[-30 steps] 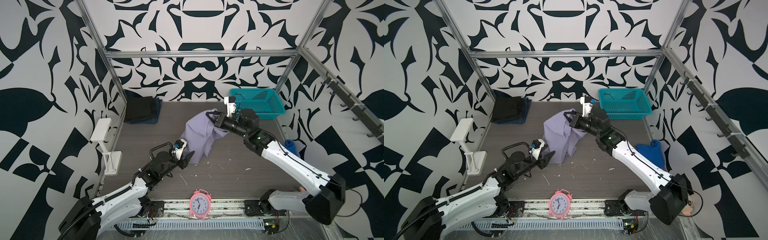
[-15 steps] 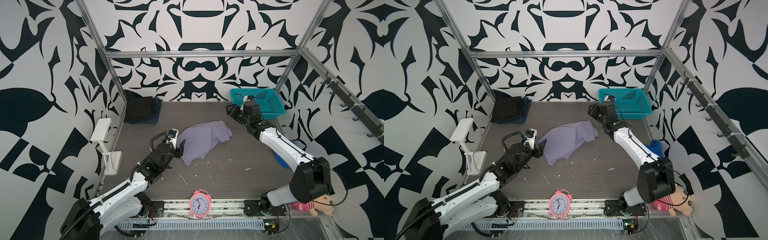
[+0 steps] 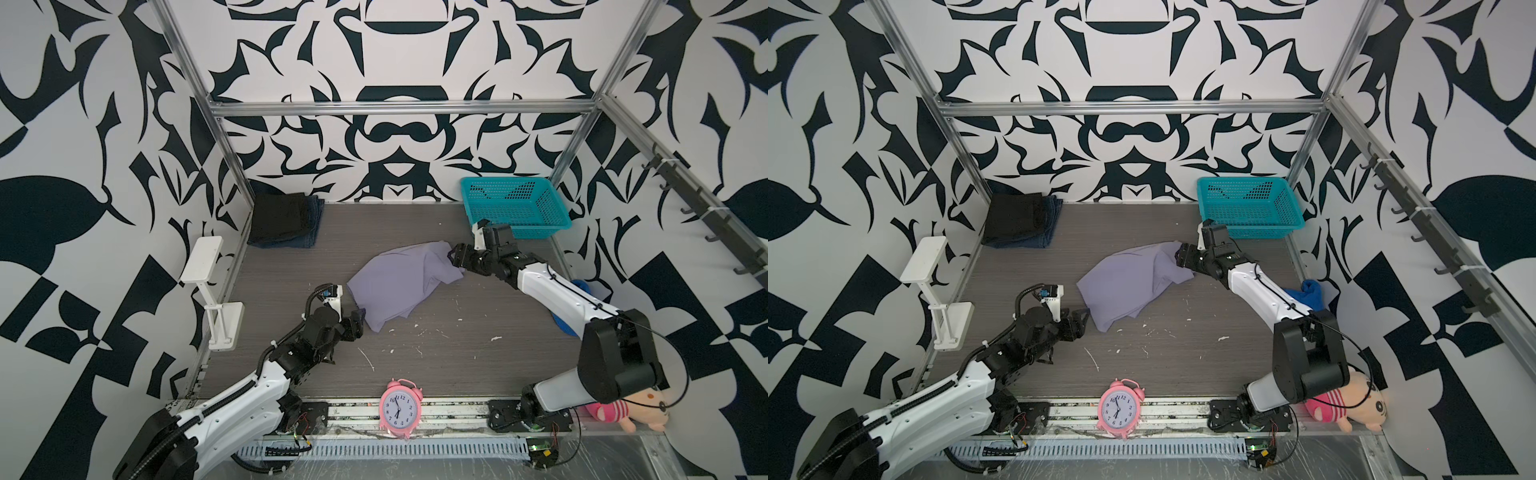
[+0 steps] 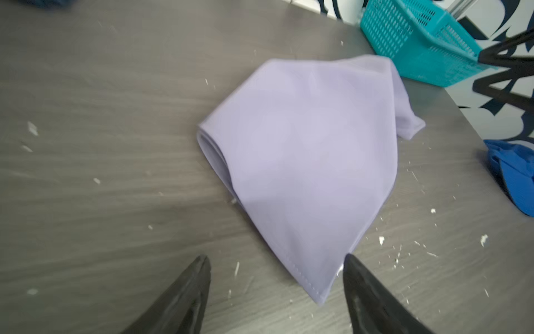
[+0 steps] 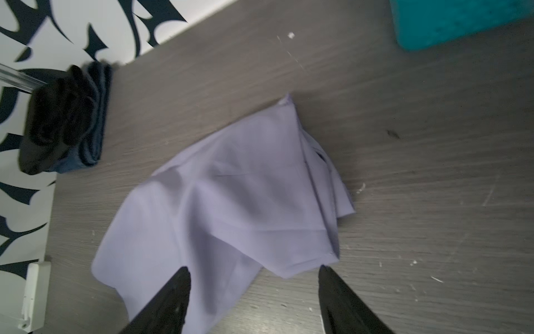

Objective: Fold and stack skirts
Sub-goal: Flatten out the skirt at the center of the table.

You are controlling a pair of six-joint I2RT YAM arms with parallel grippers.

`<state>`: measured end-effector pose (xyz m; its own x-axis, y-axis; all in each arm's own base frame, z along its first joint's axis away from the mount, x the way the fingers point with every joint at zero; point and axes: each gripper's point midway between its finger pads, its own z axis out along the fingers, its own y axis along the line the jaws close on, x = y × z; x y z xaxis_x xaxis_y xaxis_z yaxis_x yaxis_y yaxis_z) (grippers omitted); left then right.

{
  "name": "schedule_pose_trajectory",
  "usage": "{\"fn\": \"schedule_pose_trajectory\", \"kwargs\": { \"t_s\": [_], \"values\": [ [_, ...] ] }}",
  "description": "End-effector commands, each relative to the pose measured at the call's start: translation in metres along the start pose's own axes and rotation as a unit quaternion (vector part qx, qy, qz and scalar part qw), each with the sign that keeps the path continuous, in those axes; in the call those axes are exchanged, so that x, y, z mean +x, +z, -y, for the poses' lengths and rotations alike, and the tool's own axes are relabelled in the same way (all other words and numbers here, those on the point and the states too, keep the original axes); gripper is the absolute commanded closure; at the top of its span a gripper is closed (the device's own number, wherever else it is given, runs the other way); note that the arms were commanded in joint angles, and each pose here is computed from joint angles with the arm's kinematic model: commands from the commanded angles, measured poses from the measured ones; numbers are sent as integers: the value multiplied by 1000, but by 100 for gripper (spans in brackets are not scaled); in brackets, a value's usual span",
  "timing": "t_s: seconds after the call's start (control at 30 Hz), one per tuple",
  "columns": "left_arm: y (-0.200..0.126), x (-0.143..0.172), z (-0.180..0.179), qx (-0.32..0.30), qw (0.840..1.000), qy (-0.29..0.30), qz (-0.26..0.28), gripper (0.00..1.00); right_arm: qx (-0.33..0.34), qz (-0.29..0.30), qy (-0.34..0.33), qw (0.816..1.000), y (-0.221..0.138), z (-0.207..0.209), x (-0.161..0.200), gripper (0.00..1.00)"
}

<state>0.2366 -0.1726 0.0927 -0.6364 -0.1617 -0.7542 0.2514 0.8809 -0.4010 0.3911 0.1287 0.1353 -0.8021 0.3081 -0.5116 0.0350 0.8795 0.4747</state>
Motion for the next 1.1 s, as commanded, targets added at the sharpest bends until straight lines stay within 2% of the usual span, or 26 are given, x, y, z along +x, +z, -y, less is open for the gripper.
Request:
{"fn": "schedule_pose_trajectory", "kwargs": {
  "t_s": [0.0,0.3,0.33,0.43,0.5,0.53,0.6,0.67,0.77,0.83,0.87,0.9,0.97,1.03,1.07],
  "values": [
    [10,5,19,52,998,-45,-14,23,-37,-15,-12,999,7,7,1,26],
    [41,48,43,79,992,-24,-99,24,-48,-17,12,999,33,30,6,26],
    [44,51,43,80,991,-24,-104,29,-53,-15,18,998,37,31,6,27],
    [49,55,42,77,991,-20,-111,54,-86,-18,30,996,48,25,5,35],
    [50,54,38,62,992,-19,-112,75,-105,-23,37,993,52,20,5,46],
    [49,52,37,56,992,-18,-111,79,-107,-23,38,993,53,19,5,50],
    [45,50,32,43,993,-14,-107,83,-108,-20,37,993,52,19,4,56],
    [36,36,31,38,996,-15,-80,91,-101,-19,33,994,50,21,5,61],
    [21,21,21,14,999,-11,-49,100,-92,-18,32,995,44,22,5,82],
    [10,11,17,3,1000,0,-31,100,-102,-16,32,994,38,17,3,84],
    [4,5,15,-1,1000,6,-21,100,-106,-16,33,994,35,15,3,90],
    [-1,0,14,-6,1000,11,-11,100,-108,-15,36,993,32,13,3,92],
    [-11,-11,15,-4,1000,23,6,100,-108,-15,39,993,28,12,3,90],
    [-18,-18,13,-11,999,28,17,100,-107,-22,40,993,25,11,7,77],
    [-21,-20,12,-13,999,32,22,100,-109,-25,41,993,24,11,9,75]
  ]
}}
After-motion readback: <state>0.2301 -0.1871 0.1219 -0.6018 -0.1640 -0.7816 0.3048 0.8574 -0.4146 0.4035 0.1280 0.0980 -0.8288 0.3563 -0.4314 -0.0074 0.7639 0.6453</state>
